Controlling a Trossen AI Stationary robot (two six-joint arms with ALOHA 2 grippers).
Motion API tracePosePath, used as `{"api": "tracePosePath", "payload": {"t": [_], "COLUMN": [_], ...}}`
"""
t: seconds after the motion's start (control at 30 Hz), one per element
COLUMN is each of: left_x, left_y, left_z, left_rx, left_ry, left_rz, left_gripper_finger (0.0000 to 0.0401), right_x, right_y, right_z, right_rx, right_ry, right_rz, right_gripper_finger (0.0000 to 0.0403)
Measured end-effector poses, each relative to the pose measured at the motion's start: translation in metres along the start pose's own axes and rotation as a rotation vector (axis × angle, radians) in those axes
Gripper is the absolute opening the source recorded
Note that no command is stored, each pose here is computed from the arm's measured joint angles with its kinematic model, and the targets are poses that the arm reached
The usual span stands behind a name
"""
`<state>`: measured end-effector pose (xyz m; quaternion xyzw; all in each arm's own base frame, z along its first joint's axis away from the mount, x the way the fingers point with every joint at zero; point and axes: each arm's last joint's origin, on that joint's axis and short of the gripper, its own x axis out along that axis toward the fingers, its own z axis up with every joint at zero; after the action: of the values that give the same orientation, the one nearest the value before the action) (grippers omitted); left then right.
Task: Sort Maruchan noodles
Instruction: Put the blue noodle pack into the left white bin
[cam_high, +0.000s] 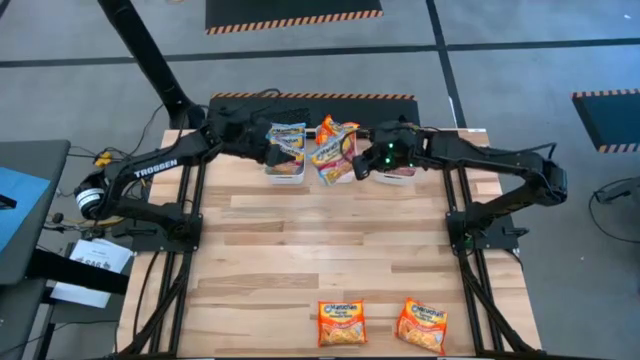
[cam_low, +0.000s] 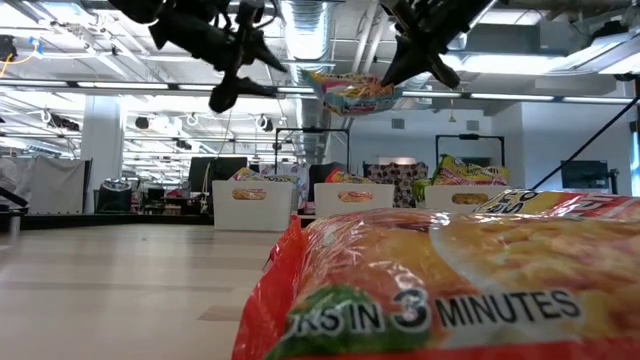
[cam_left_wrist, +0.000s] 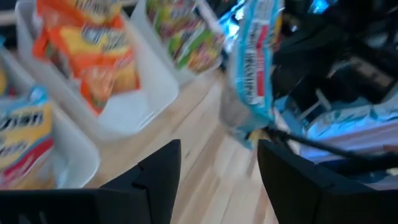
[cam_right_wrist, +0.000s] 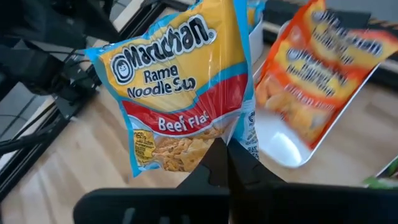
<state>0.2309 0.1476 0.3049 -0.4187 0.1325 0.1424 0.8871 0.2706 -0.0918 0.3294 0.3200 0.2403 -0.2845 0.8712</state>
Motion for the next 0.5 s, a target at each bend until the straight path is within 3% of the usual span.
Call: {"api": "tracePosePath", "payload": {"t": [0.5], "left_x": [0.007], "left_y": [-0.026], "left_z": [0.0], "left_rx": [0.107], "left_ry": [-0.167], "left_rz": [-0.056], "left_gripper_finger": [0.0199], "right_x": [-0.008], "right_y": [-0.005], "right_z": [0.022], "right_rx": [-0.041], "right_ry": [-0.065], "right_rz": [0.014], "right_gripper_finger": [0.0]}}
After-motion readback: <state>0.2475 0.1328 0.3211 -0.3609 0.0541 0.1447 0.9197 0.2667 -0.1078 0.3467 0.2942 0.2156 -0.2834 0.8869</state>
